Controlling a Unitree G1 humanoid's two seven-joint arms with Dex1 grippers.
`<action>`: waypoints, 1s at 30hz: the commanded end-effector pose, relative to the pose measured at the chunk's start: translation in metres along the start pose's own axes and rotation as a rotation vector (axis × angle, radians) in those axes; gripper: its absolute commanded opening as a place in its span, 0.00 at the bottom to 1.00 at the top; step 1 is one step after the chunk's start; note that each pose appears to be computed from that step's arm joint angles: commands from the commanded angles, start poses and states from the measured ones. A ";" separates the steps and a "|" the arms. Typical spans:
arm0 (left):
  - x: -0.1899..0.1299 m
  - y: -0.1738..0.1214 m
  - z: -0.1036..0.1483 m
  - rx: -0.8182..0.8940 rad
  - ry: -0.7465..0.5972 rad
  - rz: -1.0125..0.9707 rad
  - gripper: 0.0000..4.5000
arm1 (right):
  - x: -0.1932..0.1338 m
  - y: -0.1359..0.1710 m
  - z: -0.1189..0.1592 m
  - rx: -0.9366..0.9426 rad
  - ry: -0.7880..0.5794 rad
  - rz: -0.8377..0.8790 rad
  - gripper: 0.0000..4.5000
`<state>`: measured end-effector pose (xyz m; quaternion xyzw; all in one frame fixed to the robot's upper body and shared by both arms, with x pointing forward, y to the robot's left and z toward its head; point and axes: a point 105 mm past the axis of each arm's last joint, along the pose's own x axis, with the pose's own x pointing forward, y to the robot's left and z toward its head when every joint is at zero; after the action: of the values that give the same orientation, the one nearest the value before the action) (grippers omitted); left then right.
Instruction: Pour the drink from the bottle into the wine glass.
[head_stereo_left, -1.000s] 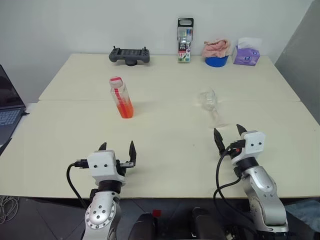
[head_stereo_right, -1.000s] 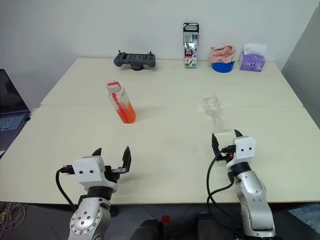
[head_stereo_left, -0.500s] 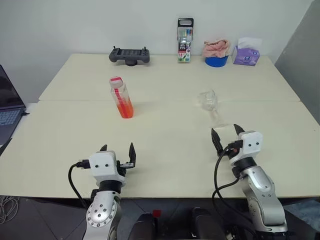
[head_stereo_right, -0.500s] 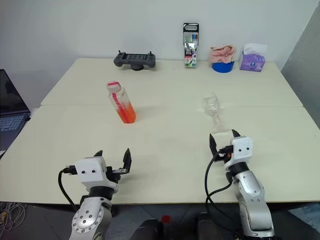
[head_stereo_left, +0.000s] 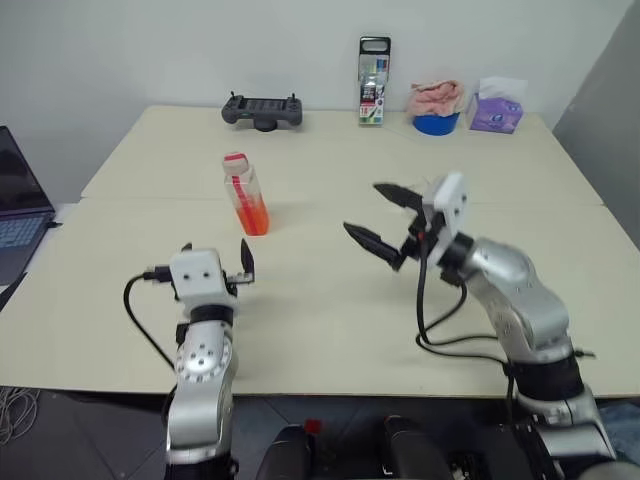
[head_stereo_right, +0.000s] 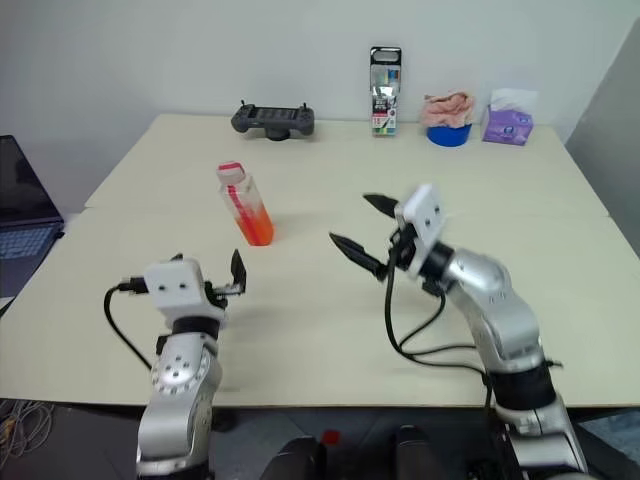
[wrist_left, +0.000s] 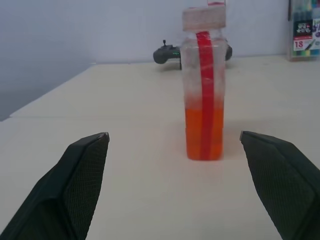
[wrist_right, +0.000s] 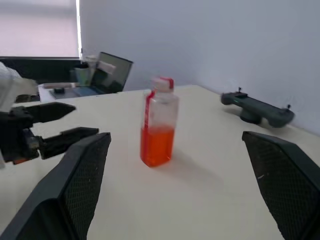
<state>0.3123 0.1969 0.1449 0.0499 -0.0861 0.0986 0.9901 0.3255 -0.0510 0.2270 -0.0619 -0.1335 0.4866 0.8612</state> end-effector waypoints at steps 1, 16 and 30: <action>0.016 -0.001 0.007 -0.014 -0.016 -0.012 0.99 | 0.009 -0.010 0.009 0.016 -0.032 0.031 1.00; 0.089 -0.007 0.026 -0.056 -0.034 -0.070 0.99 | 0.019 -0.004 0.015 0.108 -0.081 0.086 1.00; 0.122 -0.014 0.038 -0.048 -0.087 -0.109 0.99 | 0.020 0.000 0.011 0.119 -0.076 0.068 1.00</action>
<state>0.4263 0.2056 0.1822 0.0342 -0.0895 0.0515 0.9941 0.3383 -0.0342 0.2322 0.0021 -0.1157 0.5235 0.8441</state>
